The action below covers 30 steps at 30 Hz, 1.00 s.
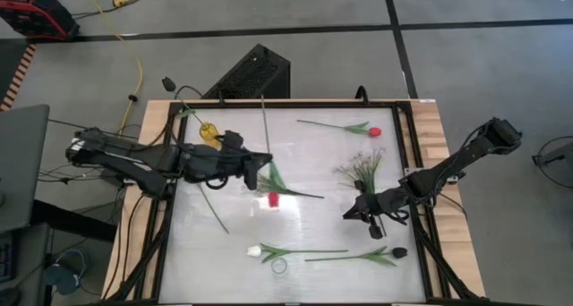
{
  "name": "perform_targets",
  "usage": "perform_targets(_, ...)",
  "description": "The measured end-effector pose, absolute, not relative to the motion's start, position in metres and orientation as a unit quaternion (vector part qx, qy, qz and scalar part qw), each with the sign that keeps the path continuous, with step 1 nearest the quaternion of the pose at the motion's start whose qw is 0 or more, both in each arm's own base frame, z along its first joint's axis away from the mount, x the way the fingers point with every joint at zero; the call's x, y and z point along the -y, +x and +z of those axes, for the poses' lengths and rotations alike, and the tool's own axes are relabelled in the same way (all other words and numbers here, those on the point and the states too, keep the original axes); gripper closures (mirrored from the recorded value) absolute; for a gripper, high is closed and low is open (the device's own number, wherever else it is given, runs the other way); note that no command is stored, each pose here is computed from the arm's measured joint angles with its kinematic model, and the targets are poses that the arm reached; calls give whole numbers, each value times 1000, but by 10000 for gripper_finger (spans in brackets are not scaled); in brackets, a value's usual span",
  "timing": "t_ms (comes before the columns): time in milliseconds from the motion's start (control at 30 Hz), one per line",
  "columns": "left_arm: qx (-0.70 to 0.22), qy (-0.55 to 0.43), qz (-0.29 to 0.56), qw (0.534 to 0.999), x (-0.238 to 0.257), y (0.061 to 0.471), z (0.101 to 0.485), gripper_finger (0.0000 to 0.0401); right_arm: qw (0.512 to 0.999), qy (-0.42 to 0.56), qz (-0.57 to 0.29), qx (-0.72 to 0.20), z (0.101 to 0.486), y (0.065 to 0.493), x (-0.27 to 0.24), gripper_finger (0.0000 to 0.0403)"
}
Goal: Sort flowers into vase by color
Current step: Put the bottom red tulip into the yellow vase
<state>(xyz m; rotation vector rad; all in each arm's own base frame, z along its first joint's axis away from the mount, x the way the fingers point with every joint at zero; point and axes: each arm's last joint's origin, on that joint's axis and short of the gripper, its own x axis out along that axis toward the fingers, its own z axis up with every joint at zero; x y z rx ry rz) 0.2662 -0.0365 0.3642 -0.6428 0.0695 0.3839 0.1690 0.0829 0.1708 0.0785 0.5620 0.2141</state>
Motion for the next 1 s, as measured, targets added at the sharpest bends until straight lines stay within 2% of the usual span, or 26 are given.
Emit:
perform_targets(100,38,-316,135,938,30,272,351,401,954,39,105,-277,171,169,-83,352)
perform_targets(233,128,-339,99,927,21,267,314,401,954,42,105,-277,171,169,-83,352)
perform_targets(367,250,-375,63,891,17,253,281,401,955,44,105,-275,171,169,-83,352)
perform_targets(533,326,-445,64,832,9,242,248,401,961,54,97,-255,175,173,-80,352)
perform_targets(700,317,-477,95,814,-3,249,229,401,967,66,86,-230,179,178,-75,352)
perform_targets(767,308,-446,105,834,-8,251,226,401,970,70,84,-217,182,179,-74,352)
perform_targets(867,249,-373,98,889,-14,255,221,401,976,59,88,-189,187,182,-73,352)
perform_targets(1000,179,-351,62,917,-11,269,227,401,983,-2,105,-153,203,188,-76,352)
